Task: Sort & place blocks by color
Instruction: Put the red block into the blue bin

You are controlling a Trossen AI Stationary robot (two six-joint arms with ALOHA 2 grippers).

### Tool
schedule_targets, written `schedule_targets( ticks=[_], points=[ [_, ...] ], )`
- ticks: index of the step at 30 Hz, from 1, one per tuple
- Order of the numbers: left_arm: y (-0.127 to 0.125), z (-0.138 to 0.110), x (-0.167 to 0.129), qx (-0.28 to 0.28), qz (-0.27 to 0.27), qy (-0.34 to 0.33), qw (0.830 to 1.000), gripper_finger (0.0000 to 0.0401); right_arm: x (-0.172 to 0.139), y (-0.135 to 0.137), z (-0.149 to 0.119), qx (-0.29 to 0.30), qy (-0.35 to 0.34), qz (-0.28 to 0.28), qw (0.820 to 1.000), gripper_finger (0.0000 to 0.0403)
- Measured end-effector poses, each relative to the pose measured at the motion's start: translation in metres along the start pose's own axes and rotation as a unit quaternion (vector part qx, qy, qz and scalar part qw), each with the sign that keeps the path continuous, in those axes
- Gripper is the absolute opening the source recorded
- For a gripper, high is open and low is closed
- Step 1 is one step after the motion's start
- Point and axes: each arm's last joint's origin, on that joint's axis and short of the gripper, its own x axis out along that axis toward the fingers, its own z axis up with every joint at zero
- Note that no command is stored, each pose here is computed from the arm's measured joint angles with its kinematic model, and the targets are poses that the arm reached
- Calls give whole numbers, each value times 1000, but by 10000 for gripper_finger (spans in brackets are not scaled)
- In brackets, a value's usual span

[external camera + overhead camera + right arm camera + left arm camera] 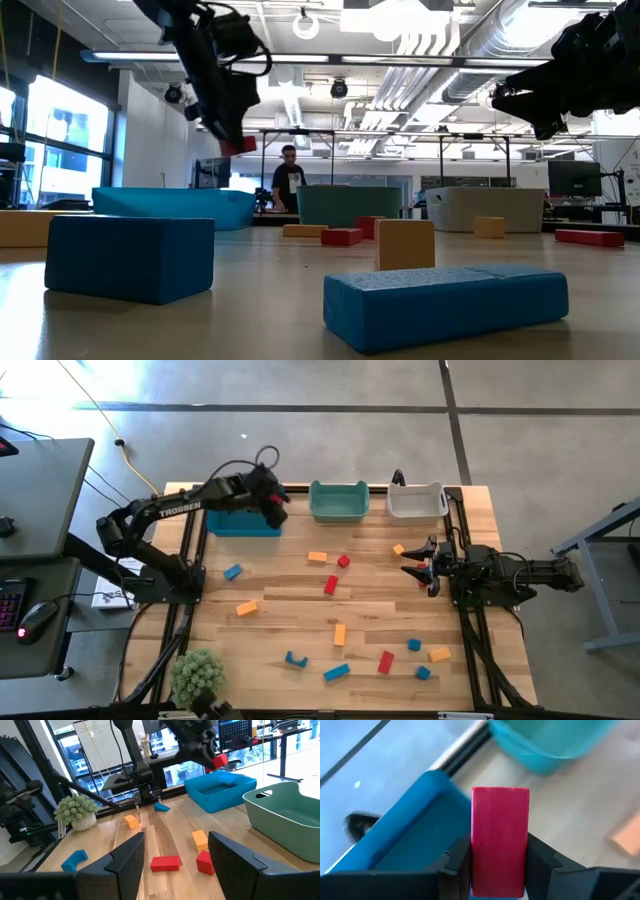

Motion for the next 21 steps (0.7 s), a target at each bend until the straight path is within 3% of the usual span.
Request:
schedule_targets(
  ticks=[10,21],
  points=[
    [47,-3,14,-106,37,33,993,104,0,0,0,0,0,-1,1000,207],
    [52,-11,46,-149,35,97,983,104,0,0,0,0,0,-1,1000,207]
  ],
)
